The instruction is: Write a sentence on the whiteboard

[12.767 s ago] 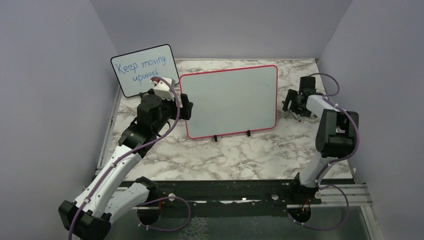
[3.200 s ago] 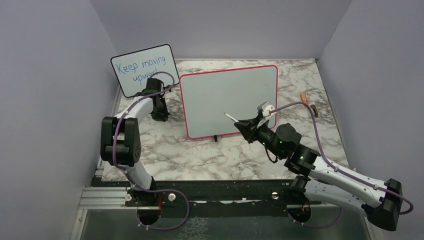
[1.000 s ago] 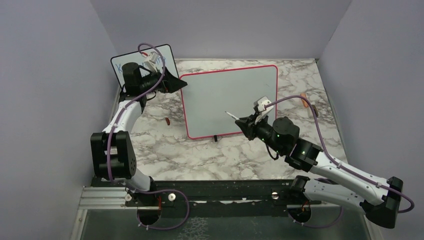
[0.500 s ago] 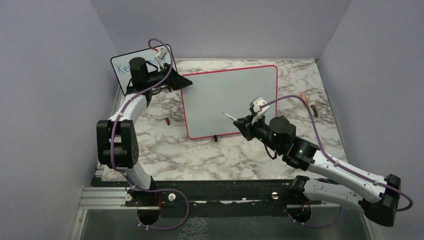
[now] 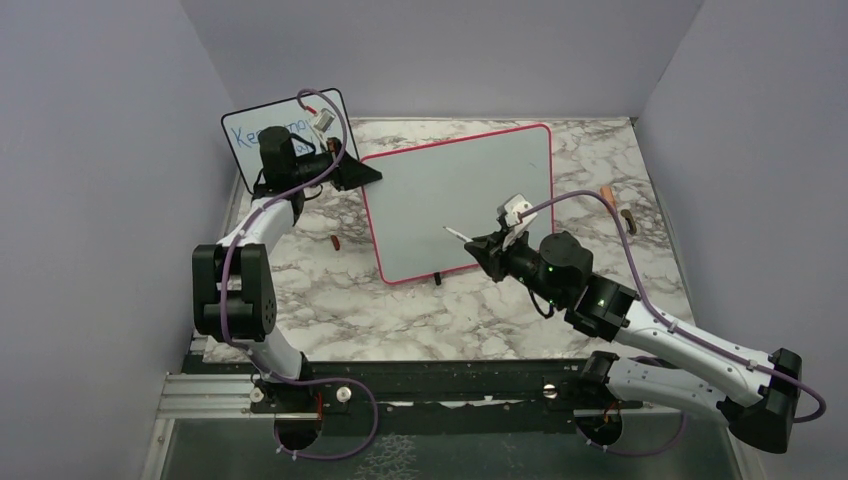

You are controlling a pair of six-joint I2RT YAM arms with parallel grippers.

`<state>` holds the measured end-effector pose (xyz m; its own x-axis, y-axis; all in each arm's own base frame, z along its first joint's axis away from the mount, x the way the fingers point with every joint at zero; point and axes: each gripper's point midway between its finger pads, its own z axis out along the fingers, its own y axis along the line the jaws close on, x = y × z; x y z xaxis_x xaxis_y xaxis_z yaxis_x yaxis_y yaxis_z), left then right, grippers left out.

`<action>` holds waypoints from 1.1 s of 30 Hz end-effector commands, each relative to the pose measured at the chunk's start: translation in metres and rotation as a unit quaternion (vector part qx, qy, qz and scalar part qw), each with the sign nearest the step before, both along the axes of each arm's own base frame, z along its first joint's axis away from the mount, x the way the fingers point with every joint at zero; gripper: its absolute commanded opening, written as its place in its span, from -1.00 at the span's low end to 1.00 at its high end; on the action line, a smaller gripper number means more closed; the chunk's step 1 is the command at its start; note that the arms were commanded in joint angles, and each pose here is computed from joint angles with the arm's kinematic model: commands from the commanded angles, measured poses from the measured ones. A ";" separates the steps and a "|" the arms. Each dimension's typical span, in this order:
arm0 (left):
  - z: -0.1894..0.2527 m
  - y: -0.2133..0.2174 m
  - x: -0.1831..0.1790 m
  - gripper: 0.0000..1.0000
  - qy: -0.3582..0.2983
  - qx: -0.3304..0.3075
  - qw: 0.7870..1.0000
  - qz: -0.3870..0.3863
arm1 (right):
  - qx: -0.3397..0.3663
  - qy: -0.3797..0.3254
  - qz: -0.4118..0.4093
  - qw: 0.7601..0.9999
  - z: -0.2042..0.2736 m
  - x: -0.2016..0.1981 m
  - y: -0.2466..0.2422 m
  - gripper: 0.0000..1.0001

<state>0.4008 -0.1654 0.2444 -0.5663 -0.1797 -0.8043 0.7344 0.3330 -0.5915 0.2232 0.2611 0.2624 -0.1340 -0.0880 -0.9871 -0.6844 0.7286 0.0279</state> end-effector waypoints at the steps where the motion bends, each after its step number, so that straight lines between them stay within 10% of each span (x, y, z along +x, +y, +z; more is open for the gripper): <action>1: 0.004 -0.004 -0.021 -0.71 -0.021 0.006 1.000 -0.003 | 0.010 -0.022 0.019 1.000 0.020 0.000 0.007 -0.98; 33: -0.023 -0.035 -0.058 -1.00 0.022 0.016 0.998 0.054 | -0.094 -0.027 -0.068 0.993 0.043 0.019 0.031 -0.98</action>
